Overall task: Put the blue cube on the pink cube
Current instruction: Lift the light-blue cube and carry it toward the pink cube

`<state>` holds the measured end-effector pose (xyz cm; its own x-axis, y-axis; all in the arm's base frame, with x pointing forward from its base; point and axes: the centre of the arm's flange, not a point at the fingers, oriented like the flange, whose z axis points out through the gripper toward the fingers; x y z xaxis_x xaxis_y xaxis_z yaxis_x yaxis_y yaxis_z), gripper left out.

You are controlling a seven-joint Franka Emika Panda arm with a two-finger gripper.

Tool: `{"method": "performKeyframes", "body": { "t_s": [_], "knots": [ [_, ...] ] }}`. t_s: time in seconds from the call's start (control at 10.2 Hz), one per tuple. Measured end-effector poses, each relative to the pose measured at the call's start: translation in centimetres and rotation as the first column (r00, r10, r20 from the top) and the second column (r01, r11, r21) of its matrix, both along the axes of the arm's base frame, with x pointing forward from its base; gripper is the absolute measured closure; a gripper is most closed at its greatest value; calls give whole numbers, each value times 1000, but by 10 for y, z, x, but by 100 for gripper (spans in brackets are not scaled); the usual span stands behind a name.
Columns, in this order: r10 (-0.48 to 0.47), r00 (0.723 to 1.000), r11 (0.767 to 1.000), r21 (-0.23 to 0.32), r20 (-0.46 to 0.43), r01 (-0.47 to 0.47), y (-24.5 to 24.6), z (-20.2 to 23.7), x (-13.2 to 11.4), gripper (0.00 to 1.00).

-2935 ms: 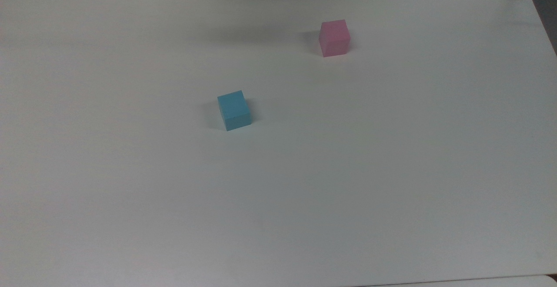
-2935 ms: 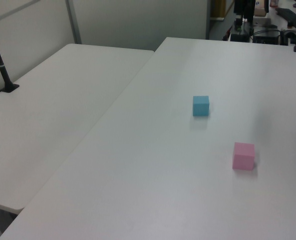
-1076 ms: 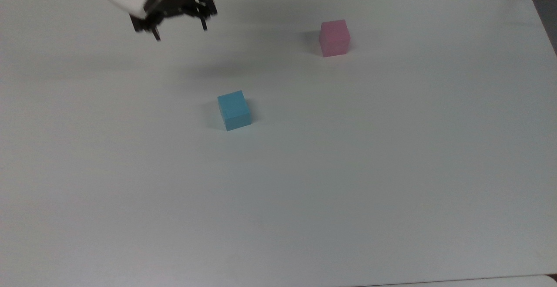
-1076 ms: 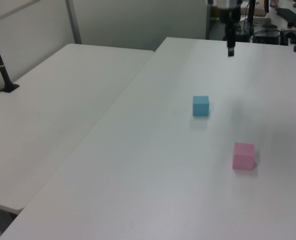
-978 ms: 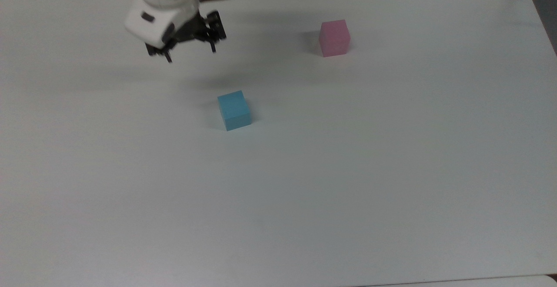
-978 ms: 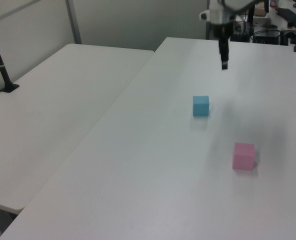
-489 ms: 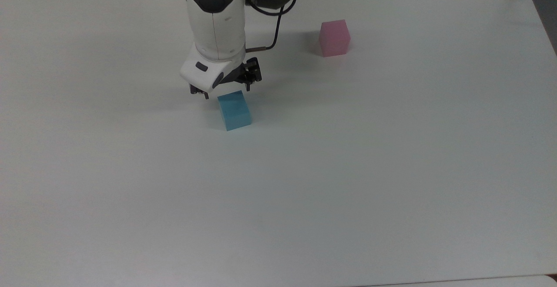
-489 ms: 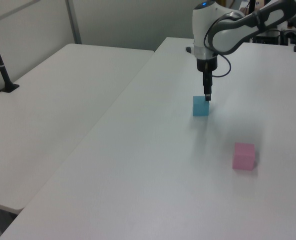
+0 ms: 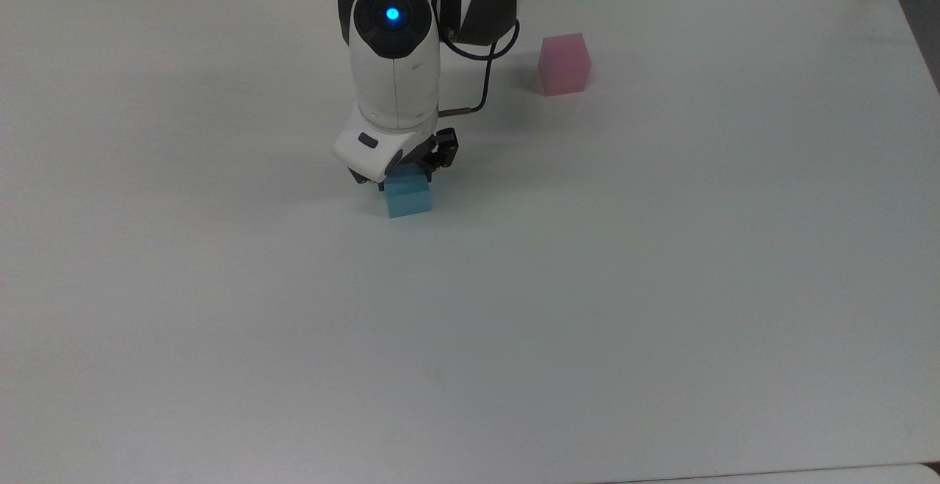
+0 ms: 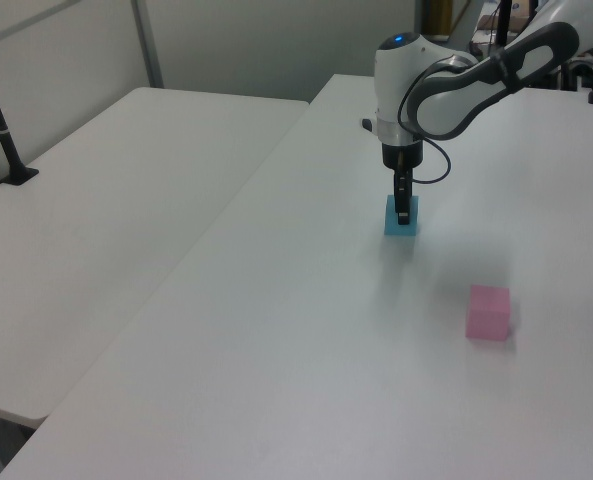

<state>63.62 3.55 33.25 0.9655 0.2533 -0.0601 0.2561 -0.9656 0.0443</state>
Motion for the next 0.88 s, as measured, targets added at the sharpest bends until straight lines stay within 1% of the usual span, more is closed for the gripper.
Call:
{"method": "performKeyframes", "body": {
  "t_s": [0.1,0.2,0.29,0.39,0.49,0.59,0.68,0.78,0.88],
  "knots": [
    [-21,1000,1000,2,21,21,-1,12,2,41],
    [-31,999,1000,6,25,30,-3,36,-2,42],
    [-34,999,999,12,20,34,-4,76,-13,42],
    [-33,999,999,19,3,33,-3,121,-32,42],
    [-17,999,999,27,-32,18,5,164,-59,42],
    [23,998,999,33,-63,-21,26,197,-87,42],
    [47,996,998,33,-82,-44,54,216,-111,42],
    [31,996,999,26,-81,-29,91,222,-127,42],
    [2,996,1000,5,-93,-2,131,214,-142,42]
  ]
}}
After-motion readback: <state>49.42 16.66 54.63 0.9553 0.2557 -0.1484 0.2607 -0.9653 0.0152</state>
